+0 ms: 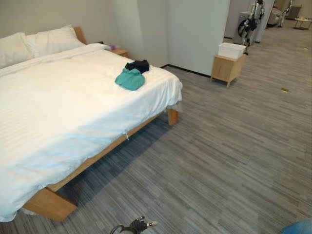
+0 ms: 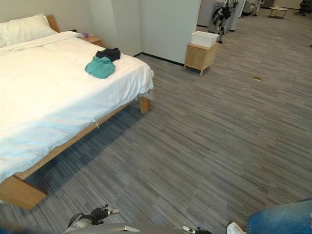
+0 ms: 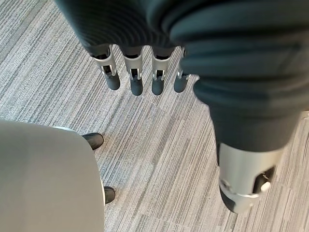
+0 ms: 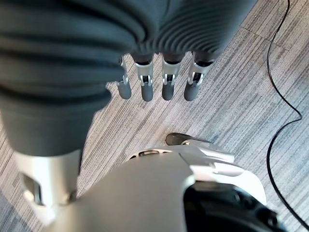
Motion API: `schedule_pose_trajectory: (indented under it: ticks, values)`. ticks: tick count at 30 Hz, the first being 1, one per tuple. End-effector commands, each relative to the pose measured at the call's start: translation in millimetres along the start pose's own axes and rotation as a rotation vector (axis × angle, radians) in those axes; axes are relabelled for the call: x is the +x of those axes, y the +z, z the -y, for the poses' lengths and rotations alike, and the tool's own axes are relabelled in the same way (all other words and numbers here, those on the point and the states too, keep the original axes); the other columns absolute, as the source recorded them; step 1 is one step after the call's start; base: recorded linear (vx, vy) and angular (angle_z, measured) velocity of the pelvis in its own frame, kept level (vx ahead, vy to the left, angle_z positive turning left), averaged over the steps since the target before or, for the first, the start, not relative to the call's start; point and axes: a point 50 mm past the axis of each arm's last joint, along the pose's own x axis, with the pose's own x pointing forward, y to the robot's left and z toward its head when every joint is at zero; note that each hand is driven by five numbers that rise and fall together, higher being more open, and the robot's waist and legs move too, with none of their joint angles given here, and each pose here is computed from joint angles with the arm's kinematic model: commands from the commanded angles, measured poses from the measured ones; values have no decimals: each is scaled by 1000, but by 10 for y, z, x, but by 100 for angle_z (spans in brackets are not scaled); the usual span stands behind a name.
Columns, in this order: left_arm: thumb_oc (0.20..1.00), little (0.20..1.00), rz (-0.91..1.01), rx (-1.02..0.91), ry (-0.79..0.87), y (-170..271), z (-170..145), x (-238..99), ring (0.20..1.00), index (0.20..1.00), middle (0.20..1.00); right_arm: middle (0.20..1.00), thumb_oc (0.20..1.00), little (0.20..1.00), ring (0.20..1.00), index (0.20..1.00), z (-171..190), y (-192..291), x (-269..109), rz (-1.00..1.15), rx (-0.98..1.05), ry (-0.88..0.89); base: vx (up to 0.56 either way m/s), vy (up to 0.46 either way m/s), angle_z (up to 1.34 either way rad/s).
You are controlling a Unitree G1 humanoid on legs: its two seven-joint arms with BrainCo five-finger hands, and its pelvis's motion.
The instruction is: Pick up bed clothes into laundry basket.
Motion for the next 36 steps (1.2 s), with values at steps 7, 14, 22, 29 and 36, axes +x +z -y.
schedule_pose_trajectory:
  ticks: [7,14,22,29,36]
  values:
    - [1000,1000,42,41,-21,227,68,42,1000,1000,1000,1000,1000,1000,1000,1000,-25,167,25,14,-50,18,0,0,0]
    - [1000,1000,163,-65,12,585,26,57,1000,1000,1000,1000,1000,1000,1000,1000,-21,448,37,119,146,6,26,7,-3]
    - [1000,1000,601,-396,-22,1561,-324,-202,1000,1000,1000,1000,1000,1000,1000,1000,189,1610,-258,585,176,61,3,2,-2]
    - [1000,1000,899,-418,-138,2007,-281,-708,1000,1000,1000,1000,1000,1000,1000,1000,125,2151,-883,961,109,161,2,3,2]
    - [1000,1000,957,-363,-166,1948,-168,-862,1000,1000,1000,1000,1000,1000,1000,1000,40,2049,-1048,1046,-37,122,0,0,0]
